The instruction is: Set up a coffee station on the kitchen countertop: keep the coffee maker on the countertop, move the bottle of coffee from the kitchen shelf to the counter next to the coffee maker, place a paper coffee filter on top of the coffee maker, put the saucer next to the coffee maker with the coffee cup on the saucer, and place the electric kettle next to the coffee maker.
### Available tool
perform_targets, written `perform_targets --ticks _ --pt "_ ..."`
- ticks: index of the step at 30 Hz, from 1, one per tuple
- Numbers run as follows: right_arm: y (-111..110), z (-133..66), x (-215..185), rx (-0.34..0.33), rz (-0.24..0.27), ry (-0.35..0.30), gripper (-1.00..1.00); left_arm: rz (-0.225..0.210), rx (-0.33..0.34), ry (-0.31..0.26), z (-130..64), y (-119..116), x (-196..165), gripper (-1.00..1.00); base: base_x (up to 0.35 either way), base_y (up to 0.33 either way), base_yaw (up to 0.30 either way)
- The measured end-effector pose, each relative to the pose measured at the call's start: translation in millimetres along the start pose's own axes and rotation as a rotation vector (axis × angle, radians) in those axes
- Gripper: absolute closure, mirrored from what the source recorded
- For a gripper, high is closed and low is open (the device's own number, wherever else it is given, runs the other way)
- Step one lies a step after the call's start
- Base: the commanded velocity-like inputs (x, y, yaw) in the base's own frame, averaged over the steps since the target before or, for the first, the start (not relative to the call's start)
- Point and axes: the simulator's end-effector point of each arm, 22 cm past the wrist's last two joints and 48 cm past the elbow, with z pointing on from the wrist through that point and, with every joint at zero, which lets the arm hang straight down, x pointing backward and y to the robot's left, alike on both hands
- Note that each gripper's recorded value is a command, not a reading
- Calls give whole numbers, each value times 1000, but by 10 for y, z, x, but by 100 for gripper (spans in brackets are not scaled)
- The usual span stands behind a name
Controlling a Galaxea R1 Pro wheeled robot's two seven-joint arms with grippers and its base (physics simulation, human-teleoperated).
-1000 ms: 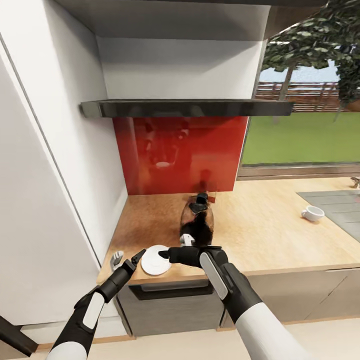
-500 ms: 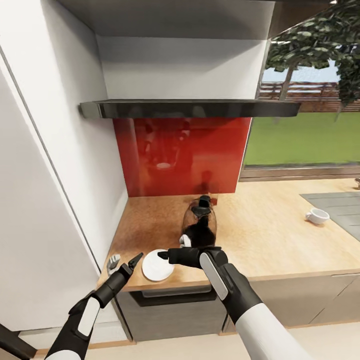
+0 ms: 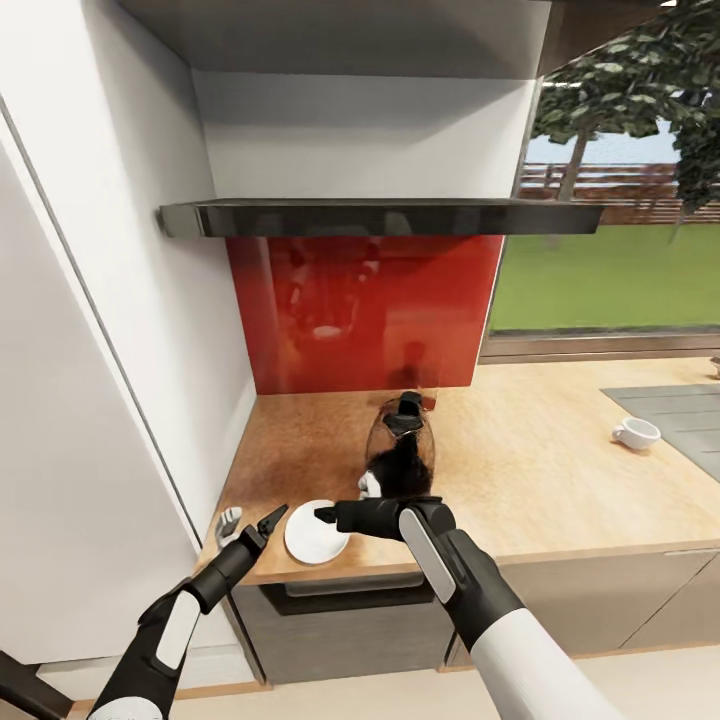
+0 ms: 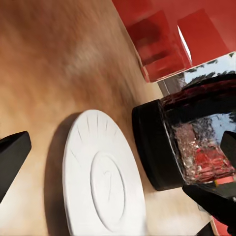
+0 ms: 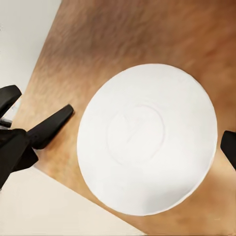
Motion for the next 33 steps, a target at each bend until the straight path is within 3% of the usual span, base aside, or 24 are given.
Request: perform_targets --ticks 4,5,7,29,33 --pt "-1 30 88 -14 10 20 -100 -11 -6 15 -38 37 -41 -100 0 0 0" --pt "176 76 266 -126 36 61 -100 -76 -5 76 -58 38 77 -100 0 0 0" --pt "206 80 296 -146 41 68 -100 -84 -10 88 -74 55 91 -100 0 0 0" --pt "127 132 474 -141 68 108 -100 -93 -18 100 -108 92 102 -100 0 0 0" --pt "123 133 478 -140 68 109 -100 -135 -17 142 -120 80 191 -100 0 0 0"
